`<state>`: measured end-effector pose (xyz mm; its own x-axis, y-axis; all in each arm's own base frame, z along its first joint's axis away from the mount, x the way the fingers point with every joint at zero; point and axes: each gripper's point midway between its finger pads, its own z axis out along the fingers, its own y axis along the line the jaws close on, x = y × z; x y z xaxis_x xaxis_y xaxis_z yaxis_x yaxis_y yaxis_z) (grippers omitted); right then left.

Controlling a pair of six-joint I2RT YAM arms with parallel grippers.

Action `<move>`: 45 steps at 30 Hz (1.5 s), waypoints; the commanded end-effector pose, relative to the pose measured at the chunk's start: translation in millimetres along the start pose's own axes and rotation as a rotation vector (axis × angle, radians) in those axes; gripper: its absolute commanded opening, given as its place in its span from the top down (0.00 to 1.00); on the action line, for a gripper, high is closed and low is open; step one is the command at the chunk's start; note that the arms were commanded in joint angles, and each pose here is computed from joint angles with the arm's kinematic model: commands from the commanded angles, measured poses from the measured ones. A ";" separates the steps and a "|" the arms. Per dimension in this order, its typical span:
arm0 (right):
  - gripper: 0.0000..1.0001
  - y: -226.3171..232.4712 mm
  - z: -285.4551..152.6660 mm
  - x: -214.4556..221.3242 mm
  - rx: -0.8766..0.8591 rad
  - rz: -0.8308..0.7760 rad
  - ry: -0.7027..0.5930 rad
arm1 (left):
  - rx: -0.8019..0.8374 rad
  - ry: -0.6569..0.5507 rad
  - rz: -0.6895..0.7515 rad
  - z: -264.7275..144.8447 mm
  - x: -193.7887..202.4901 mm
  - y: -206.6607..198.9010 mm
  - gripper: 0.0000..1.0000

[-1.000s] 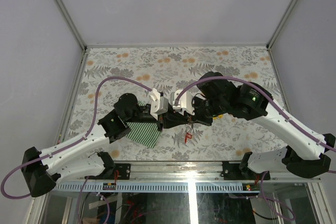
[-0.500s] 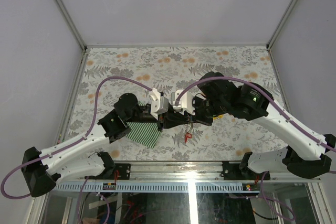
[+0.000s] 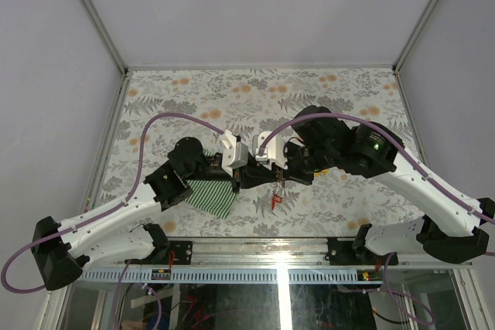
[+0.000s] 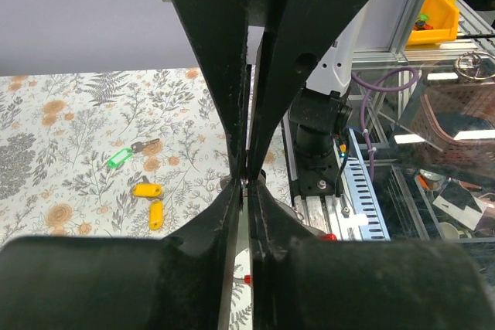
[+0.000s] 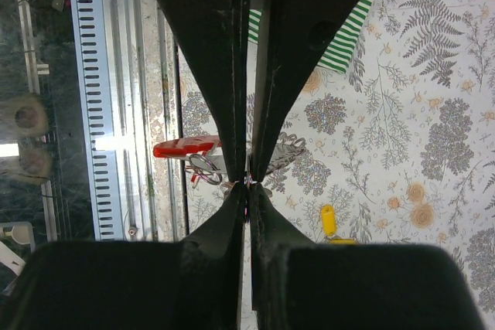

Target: Put the keys on the keyring

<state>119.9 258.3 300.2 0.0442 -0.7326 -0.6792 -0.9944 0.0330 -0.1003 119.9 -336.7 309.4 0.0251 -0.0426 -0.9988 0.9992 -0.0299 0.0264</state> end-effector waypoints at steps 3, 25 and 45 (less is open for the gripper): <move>1.00 -5.6 -9.4 -17.6 0.048 -0.032 -0.079 | 0.000 -0.031 0.041 0.0 -15.3 -0.9 0.99; 0.59 -40.1 -35.6 -49.2 0.361 0.436 -0.536 | -0.245 -0.265 0.025 -26.8 -33.0 21.1 1.00; 0.56 -11.1 -44.3 -62.3 0.176 0.640 -0.956 | -0.171 -0.371 0.109 -41.8 -50.4 -4.3 1.00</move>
<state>131.5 270.9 337.6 -0.3792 0.1465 -0.9136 -0.7985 0.4472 0.4031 127.9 -297.8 332.3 0.0863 -0.3098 -0.9469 0.9817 0.1886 0.0277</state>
